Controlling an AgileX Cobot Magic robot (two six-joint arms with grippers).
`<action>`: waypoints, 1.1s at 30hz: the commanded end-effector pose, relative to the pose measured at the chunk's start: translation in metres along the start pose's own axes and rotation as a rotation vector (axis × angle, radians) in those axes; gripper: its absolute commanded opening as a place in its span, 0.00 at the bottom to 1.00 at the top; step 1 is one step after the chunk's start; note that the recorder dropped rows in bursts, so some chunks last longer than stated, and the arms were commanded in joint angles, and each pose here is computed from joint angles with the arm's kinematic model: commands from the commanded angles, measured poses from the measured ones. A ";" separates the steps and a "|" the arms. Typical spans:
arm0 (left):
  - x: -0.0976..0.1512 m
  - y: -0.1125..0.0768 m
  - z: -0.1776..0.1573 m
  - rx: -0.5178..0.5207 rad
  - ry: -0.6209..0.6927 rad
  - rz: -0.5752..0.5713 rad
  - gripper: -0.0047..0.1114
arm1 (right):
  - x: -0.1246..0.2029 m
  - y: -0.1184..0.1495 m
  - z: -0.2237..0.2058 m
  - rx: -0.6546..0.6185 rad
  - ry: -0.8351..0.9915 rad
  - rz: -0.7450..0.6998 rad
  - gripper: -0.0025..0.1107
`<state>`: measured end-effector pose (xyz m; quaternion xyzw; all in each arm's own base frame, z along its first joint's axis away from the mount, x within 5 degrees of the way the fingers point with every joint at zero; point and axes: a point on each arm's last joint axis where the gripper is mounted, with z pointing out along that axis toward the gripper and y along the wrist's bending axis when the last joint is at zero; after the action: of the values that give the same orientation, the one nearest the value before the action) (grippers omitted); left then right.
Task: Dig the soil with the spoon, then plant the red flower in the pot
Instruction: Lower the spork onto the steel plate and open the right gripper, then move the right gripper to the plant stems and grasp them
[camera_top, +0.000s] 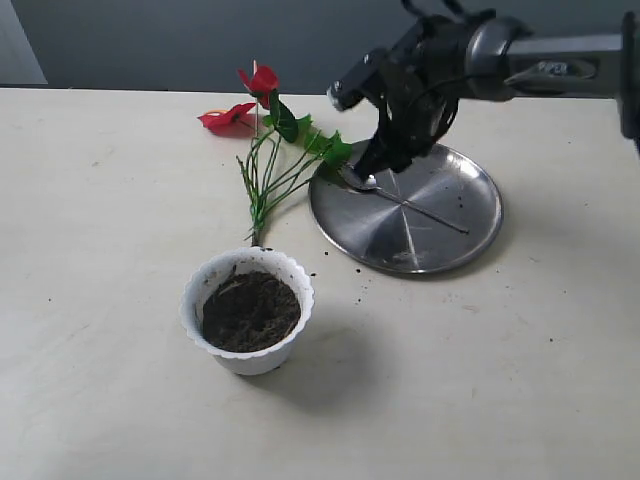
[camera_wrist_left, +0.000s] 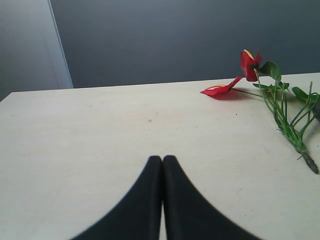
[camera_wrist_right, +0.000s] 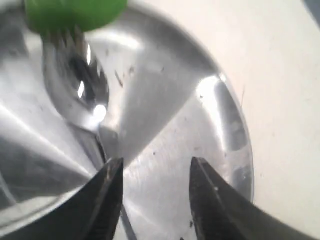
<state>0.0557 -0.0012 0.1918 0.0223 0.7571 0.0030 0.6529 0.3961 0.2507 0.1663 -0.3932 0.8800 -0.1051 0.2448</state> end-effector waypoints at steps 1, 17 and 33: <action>0.000 0.000 0.000 0.002 -0.003 0.000 0.04 | -0.027 -0.007 -0.050 -0.154 -0.175 0.168 0.40; 0.000 0.000 0.000 0.002 -0.003 0.000 0.04 | -0.055 0.048 -0.039 -0.613 -0.303 0.282 0.55; 0.000 0.000 0.000 0.002 -0.003 0.000 0.04 | -0.070 0.075 0.008 -0.623 -0.366 0.426 0.55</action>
<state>0.0557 -0.0012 0.1918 0.0223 0.7571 0.0030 0.6529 0.3874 0.3495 0.1571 -0.2715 0.8774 0.2898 0.2693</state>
